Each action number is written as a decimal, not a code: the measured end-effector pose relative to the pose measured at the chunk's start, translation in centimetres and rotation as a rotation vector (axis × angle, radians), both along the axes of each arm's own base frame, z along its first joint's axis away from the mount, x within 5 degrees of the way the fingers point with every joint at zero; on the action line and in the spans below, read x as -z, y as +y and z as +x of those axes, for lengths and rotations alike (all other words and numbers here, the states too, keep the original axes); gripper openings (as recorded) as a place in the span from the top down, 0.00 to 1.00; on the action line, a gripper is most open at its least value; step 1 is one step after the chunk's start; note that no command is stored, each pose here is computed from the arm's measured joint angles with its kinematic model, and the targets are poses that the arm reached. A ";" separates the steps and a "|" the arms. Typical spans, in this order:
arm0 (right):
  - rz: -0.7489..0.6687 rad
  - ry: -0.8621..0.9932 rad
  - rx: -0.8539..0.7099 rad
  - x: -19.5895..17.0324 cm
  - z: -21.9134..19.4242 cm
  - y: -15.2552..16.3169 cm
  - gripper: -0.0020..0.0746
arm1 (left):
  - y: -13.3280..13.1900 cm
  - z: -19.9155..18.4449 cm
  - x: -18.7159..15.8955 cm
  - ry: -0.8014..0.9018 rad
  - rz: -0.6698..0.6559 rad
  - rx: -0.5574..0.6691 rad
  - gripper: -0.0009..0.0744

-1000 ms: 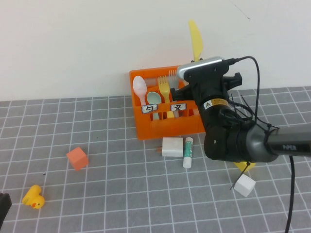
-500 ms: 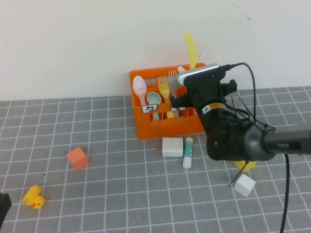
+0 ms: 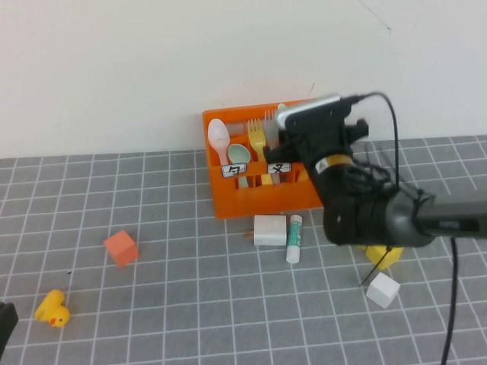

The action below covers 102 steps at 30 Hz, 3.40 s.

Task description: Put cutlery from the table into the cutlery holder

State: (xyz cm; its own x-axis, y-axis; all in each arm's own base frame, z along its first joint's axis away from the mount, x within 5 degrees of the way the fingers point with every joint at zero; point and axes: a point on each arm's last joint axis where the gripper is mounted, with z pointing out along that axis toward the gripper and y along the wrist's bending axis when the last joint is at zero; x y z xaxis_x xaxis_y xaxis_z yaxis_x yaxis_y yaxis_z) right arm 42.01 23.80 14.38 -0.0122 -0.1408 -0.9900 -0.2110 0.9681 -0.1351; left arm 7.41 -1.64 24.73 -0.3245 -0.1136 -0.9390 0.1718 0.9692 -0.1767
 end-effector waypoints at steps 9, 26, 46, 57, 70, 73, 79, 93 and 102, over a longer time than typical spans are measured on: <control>-0.179 -0.176 -0.150 -15.3 -4.7 1.2 0.83 | 0.0 0.0 0.0 -0.007 0.012 0.005 0.99; -0.366 -0.036 -0.599 -25.9 -22.5 -7.1 0.98 | -0.1 0.1 -0.5 -0.061 0.023 0.023 0.99; -0.418 -0.018 -0.579 -10.3 -35.0 -17.4 0.98 | -0.4 0.3 0.5 -0.128 0.062 0.057 0.99; -0.387 0.033 -0.585 -8.3 -35.5 -17.7 0.98 | -0.4 0.3 0.5 -0.134 0.065 0.058 0.99; -0.389 0.054 -0.596 -7.9 -35.6 -17.7 0.98 | -0.4 0.3 0.6 -0.132 0.062 0.058 0.99; -0.389 0.055 -0.597 -7.9 -35.6 -17.7 0.98 | -0.3 0.1 1.3 -0.131 0.050 0.051 0.99; -0.390 0.058 -0.600 -7.9 -35.6 -17.7 0.98 | 0.6 -1.3 3.0 -0.185 -0.008 -0.053 0.99; -0.391 0.061 -0.602 -7.8 -35.6 -17.7 0.98 | 1.1 -2.1 7.4 -0.027 0.056 -0.132 0.99; -0.392 0.062 -0.604 -7.8 -35.7 -17.7 0.98 | 1.1 -2.2 7.5 -0.015 0.060 -0.130 0.99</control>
